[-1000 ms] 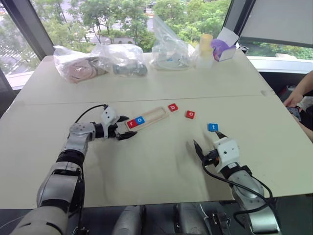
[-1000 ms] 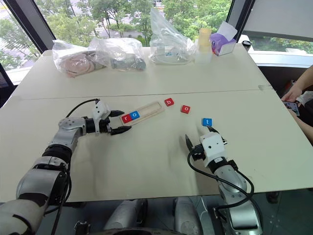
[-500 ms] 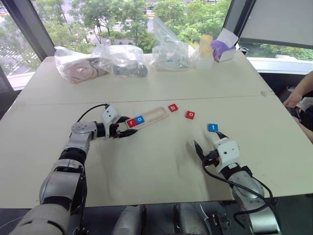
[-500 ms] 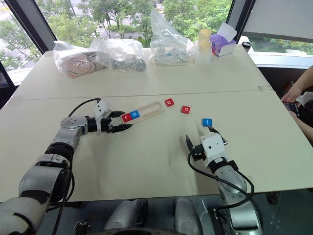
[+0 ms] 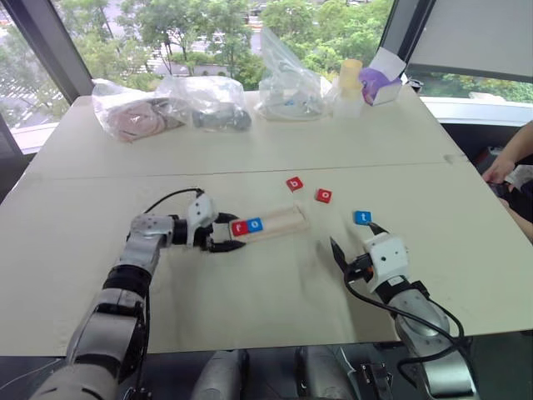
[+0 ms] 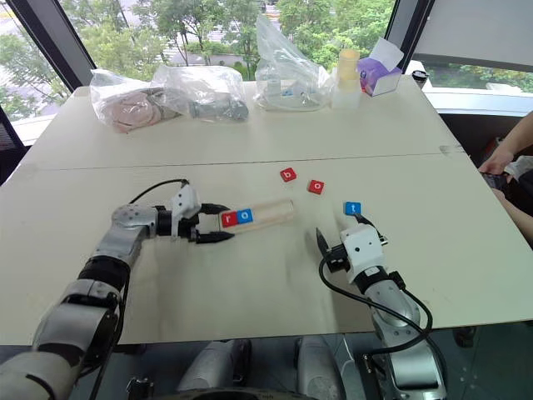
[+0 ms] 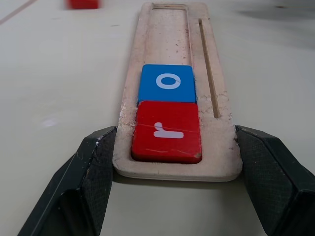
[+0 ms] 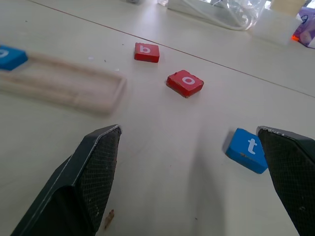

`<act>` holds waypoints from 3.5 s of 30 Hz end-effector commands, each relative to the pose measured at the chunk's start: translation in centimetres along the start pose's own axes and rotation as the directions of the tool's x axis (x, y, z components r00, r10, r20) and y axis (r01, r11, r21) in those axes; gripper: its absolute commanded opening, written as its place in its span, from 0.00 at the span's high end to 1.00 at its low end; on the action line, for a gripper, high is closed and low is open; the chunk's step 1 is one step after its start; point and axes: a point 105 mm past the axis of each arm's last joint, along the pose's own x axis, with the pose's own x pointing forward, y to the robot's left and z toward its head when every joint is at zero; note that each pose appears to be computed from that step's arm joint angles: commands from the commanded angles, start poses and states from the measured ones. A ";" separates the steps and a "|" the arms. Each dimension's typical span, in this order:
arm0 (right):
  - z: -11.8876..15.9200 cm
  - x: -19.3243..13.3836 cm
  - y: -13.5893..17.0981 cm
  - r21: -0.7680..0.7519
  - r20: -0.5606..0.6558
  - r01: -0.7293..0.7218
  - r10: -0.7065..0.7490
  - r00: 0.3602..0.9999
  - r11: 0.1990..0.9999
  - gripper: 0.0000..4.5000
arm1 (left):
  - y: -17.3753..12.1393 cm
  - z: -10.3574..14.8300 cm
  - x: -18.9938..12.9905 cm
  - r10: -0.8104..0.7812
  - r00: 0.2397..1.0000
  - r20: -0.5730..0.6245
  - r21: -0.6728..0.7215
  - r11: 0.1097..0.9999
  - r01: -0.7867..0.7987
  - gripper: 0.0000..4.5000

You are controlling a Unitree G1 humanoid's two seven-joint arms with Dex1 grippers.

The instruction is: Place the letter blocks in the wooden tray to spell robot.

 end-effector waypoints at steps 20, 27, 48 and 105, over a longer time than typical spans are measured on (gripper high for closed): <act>1.5 0.2 -0.1 -0.013 0.048 0.005 -0.004 0.999 1.000 0.00 | -5.7 -0.2 1.6 -0.095 0.994 -0.054 0.029 0.995 0.097 0.30; 1.5 0.4 -0.1 -0.016 0.051 -0.003 0.003 0.999 1.000 0.00 | -6.7 -0.6 1.3 -0.122 0.990 -0.069 0.036 0.992 0.124 0.30; 2.5 1.4 -0.2 0.012 0.067 -0.033 0.032 0.997 0.999 0.00 | -5.8 -1.2 -4.5 0.000 0.986 -0.164 -0.023 1.000 -0.004 0.01; 5.1 16.7 2.8 0.188 -0.239 -0.158 0.201 0.950 0.969 0.74 | -6.4 5.1 -5.5 0.269 0.957 0.106 -0.160 0.955 -0.250 0.00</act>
